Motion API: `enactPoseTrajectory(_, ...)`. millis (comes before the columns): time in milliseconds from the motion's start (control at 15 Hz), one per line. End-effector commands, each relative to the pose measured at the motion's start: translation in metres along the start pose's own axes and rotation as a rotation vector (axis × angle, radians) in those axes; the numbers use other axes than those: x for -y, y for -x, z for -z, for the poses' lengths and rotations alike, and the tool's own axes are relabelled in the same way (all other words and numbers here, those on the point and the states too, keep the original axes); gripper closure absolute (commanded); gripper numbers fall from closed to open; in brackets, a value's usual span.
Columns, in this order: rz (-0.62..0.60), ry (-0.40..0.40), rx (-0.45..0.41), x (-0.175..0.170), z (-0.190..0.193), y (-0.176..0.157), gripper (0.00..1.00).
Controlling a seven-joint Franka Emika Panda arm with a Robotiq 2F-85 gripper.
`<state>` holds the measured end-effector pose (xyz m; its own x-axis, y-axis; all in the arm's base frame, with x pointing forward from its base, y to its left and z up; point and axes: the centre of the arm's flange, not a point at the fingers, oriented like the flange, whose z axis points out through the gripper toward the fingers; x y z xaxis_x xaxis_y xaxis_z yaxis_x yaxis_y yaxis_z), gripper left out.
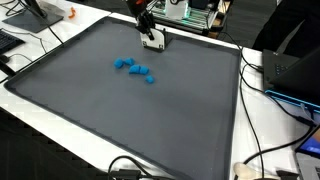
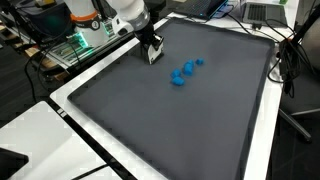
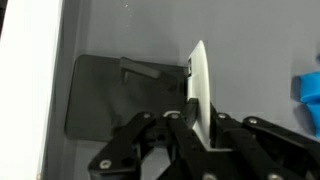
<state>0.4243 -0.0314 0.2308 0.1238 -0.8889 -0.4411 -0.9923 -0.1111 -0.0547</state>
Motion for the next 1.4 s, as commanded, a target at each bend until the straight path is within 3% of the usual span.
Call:
enactPoseTrajectory(0, -0.013, -0.026, -0.017, -0.011, -0.006, 0.006, 0.98)
enactPoseTrajectory(1000, -0.035, -0.019, -0.005, -0.02, -0.014, 0.003, 0.98)
enactPoseTrajectory(1067, -0.038, -0.018, -0.009, -0.021, -0.014, 0.003, 0.85)
enactPoseTrajectory(1133, -0.037, -0.017, -0.008, -0.022, -0.014, 0.003, 0.65)
enactPoseTrajectory(1333, -0.026, -0.021, -0.004, -0.028, -0.014, 0.003, 0.45)
